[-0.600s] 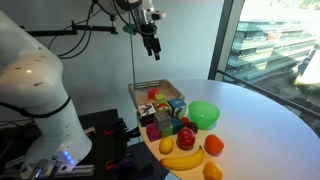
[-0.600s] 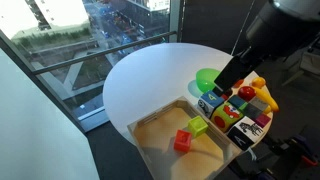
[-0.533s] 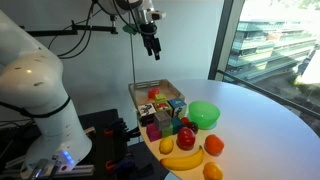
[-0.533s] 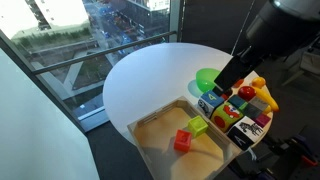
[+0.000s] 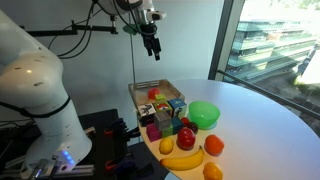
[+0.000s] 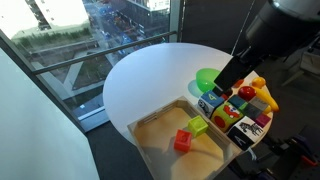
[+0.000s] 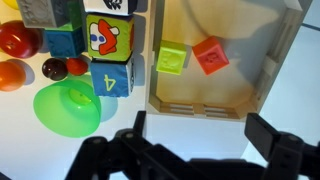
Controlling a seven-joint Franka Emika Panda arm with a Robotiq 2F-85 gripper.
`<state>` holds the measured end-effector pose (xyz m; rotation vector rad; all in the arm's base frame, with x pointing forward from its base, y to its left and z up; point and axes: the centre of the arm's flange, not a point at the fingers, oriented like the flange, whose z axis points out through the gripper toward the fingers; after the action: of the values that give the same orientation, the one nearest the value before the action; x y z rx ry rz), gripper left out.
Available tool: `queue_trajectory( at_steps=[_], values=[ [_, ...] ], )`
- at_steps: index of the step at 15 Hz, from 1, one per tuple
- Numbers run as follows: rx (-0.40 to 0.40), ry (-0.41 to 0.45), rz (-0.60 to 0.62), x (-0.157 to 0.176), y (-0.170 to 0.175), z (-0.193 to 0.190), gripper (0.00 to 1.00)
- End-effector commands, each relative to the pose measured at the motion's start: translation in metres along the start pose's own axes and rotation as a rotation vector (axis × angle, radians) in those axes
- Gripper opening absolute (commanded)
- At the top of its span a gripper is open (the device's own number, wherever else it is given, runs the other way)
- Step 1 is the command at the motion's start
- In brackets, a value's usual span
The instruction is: Put the grey block on the wooden tray
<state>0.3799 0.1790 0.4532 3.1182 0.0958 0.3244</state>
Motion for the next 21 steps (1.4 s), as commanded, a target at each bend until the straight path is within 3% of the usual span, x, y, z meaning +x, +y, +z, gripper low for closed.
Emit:
queue_trajectory(
  at_steps=[1, 11, 21],
  values=[
    [0.014, -0.008, 0.017, 0.005, 0.011, -0.004, 1.0],
    [0.052, -0.076, 0.094, 0.016, 0.084, -0.012, 1.0],
    [0.05, -0.19, 0.111, -0.001, 0.159, 0.002, 1.0]
  ],
)
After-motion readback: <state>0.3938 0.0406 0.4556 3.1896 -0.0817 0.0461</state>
